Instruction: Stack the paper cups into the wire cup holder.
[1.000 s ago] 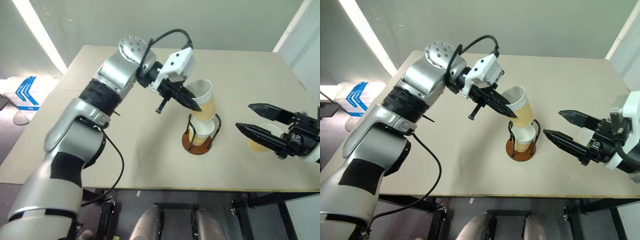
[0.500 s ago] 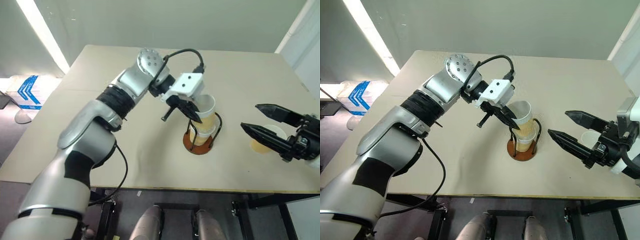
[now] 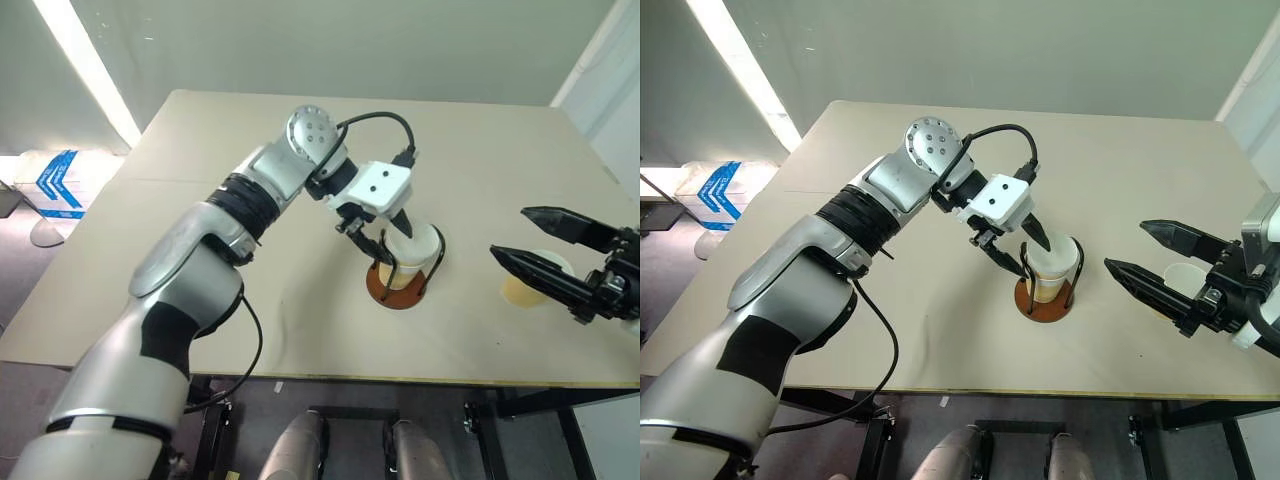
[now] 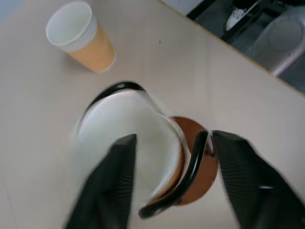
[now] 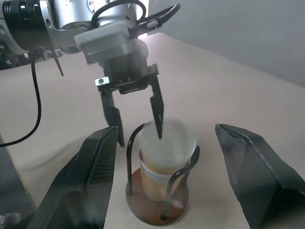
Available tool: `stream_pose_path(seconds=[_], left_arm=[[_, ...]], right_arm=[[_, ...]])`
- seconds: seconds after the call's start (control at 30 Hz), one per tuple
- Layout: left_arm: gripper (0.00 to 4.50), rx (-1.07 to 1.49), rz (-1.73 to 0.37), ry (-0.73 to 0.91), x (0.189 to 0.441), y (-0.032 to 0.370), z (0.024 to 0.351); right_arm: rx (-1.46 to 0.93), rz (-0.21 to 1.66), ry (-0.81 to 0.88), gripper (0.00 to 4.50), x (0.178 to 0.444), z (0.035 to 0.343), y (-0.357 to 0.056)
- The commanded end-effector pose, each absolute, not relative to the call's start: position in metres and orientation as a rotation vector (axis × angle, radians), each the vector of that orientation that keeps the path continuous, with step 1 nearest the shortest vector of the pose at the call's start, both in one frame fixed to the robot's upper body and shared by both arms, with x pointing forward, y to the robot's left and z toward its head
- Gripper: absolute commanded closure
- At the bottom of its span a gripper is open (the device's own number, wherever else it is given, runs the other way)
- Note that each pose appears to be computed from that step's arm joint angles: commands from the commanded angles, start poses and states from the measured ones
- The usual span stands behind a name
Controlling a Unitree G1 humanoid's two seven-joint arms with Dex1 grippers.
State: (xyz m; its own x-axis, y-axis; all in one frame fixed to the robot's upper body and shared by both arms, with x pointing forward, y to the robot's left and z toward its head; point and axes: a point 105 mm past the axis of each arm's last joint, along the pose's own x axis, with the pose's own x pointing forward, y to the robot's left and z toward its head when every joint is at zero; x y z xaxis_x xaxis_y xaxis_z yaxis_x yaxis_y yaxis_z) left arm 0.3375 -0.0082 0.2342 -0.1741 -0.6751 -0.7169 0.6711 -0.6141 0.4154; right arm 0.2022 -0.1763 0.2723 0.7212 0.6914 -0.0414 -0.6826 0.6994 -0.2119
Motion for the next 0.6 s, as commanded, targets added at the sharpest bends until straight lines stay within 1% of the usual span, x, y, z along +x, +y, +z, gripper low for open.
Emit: stream_pose_path(seconds=[0.03,0.07,0.1,0.2,0.23,0.27,0.33,0.37,0.47,0.6], left_arm=[[0.46,1.232,-1.917,-0.056,0.334,-0.011,0.25],[0.11,1.23,-1.919,-0.062,0.333,-0.011,0.25],[0.02,1.225,-1.92,-0.068,0.333,-0.012,0.25],[0.02,1.166,-1.928,-0.082,0.331,-0.016,0.254],[0.02,1.128,-1.927,-0.09,0.331,-0.018,0.258],[0.02,1.08,-1.919,-0.11,0.332,-0.02,0.264],[0.02,0.952,-1.855,-0.155,0.339,-0.014,0.282],[0.02,0.913,-1.829,-0.169,0.342,-0.01,0.289],[0.02,0.819,-1.754,-0.161,0.352,0.015,0.296],[0.02,0.764,-1.614,-0.103,0.368,0.048,0.287]], right_arm=[[-0.254,0.755,-0.088,1.06,0.201,0.282,-0.177],[-0.254,0.756,-0.086,1.06,0.201,0.283,-0.177],[-0.255,0.757,-0.085,1.06,0.201,0.283,-0.177],[-0.265,0.744,-0.079,1.06,0.203,0.283,-0.179],[-0.276,0.725,-0.073,1.06,0.206,0.283,-0.182],[-0.306,0.666,-0.054,1.06,0.213,0.282,-0.19],[-0.406,0.504,0.069,1.06,0.233,0.268,-0.217],[-0.444,0.468,0.115,1.06,0.237,0.262,-0.225],[-0.521,0.466,0.246,1.06,0.24,0.248,-0.233],[-0.679,0.526,0.377,1.06,0.244,0.233,-0.241]])
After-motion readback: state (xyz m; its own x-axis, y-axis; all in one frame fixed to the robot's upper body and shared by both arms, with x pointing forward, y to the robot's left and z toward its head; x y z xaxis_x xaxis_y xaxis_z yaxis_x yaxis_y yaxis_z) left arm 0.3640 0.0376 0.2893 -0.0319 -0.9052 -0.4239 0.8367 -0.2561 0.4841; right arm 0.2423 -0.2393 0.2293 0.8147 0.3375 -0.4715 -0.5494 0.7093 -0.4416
